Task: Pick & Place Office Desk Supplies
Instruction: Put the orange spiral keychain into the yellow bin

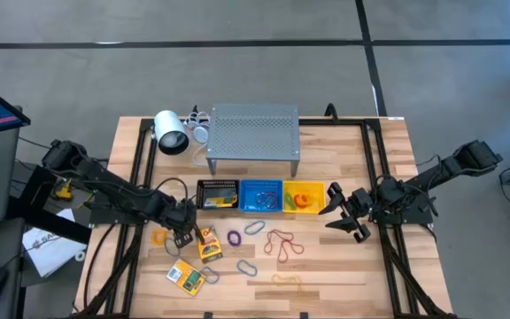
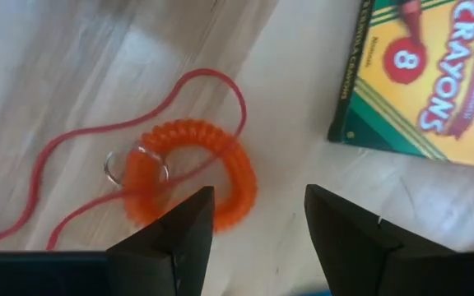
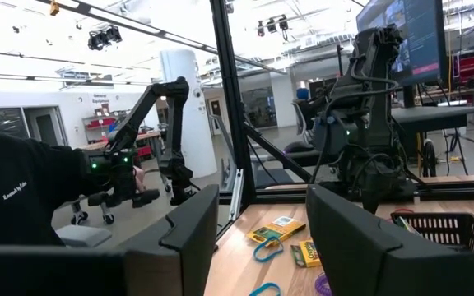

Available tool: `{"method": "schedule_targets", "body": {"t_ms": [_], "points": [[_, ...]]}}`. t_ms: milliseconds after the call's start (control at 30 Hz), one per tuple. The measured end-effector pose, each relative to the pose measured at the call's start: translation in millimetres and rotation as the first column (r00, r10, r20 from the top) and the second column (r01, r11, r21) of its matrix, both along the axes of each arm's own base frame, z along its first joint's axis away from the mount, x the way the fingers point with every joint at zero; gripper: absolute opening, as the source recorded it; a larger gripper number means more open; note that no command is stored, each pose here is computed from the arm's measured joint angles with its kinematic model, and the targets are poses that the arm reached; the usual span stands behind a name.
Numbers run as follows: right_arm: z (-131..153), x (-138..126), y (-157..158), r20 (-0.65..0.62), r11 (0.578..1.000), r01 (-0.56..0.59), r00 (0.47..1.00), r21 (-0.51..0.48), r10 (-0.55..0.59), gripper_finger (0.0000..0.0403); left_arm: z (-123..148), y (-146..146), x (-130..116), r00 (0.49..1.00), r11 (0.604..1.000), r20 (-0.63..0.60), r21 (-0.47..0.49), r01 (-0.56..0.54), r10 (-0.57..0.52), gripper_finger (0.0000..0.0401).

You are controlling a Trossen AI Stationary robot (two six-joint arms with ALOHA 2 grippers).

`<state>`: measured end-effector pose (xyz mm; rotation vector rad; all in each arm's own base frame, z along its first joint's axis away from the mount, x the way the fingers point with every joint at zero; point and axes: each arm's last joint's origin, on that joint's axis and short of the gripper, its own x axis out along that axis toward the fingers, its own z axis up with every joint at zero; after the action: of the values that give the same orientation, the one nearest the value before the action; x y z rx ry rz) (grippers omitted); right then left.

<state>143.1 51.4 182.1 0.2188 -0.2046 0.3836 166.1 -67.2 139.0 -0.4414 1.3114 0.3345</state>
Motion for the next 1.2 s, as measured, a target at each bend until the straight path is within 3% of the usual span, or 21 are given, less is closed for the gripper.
{"method": "schedule_targets", "body": {"t_ms": [167, 400, 533, 867, 1200], "points": [[0, 0, 0, 0.000, 1.000, 0.000, 1.000, 0.000, 0.000, 0.0180, -14, -1, 1, 0.999, 1.000, -0.045, -0.008, 0.002, -0.002, 0.0174], [0, 0, 0, 0.000, 1.000, -0.001, 1.000, 0.000, 0.001, 0.0180, -7, -1, -1, 1.000, 1.000, -0.014, -0.028, 0.004, -0.005, 0.0153], [0, 0, 0, -0.003, 1.000, 0.000, 1.000, -0.001, 0.000, 0.0180, -4, -2, -1, 1.000, 0.997, -0.007, -0.075, 0.016, -0.016, 0.0123], [-1, 0, 0, -0.008, 1.000, -0.001, 1.000, -0.003, 0.001, 0.0180, -9, -3, -1, 0.998, 0.997, -0.058, -0.077, 0.021, -0.026, 0.0034], [-1, 0, 0, -0.011, 1.000, 0.000, 1.000, -0.004, 0.000, 0.0180, -8, -5, 0, 0.997, 0.986, -0.059, -0.160, 0.040, -0.050, 0.0021]]}}
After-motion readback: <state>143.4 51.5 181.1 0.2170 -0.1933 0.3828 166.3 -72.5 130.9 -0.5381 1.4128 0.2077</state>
